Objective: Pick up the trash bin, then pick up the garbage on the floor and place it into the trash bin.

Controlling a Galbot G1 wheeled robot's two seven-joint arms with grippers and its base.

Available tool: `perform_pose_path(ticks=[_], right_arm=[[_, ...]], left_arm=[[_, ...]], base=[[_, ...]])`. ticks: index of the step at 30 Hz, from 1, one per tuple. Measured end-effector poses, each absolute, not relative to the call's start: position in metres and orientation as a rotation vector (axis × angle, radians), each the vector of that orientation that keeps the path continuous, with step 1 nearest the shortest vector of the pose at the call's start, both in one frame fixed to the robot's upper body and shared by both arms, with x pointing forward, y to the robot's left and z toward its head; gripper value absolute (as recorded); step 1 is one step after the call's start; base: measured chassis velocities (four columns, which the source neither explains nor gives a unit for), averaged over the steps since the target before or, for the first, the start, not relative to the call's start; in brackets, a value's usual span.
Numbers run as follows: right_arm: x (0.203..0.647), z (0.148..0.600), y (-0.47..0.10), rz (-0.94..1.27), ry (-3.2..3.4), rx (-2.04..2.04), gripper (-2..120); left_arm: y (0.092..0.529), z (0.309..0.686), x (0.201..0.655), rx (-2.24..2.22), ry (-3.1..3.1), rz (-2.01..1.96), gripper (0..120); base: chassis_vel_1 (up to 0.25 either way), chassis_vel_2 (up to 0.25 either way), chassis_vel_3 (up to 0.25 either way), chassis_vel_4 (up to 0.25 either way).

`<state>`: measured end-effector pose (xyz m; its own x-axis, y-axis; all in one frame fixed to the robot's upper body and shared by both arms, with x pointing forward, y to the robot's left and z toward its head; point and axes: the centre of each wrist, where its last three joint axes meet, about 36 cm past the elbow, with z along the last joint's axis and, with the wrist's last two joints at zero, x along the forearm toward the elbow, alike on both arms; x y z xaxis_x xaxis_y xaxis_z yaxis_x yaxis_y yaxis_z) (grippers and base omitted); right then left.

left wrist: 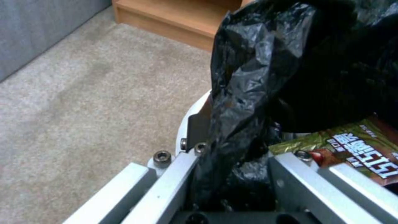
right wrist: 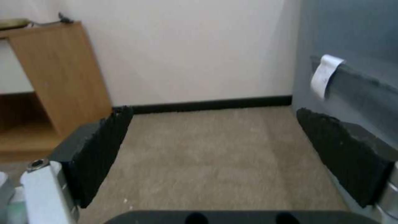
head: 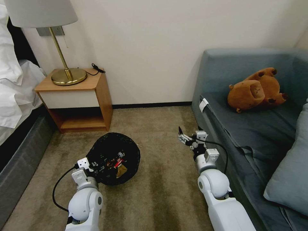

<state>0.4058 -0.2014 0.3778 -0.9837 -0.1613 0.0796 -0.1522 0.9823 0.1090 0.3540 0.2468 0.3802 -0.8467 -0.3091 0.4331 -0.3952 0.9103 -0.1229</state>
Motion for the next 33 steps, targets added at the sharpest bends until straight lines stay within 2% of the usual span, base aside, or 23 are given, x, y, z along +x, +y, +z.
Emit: perform_pose_path(ticks=[14,26,33], right_arm=[[0.406,0.366,-0.208,-0.169,-3.061,0.277,100],[0.397,0.353,-0.216,-0.159,-3.109,0.382,100],[0.390,0.352,-0.216,-0.163,-3.125,0.412,100]], left_arm=[[0.265,0.397,0.361,0.528,-2.616,0.585,1],[0.310,0.408,0.408,0.715,-2.469,0.797,1],[0.331,0.410,0.455,0.800,-2.325,0.900,1]], base=[[0.000,0.000,0.000,0.000],[0.000,0.000,0.000,0.000],[0.000,0.000,0.000,0.000]])
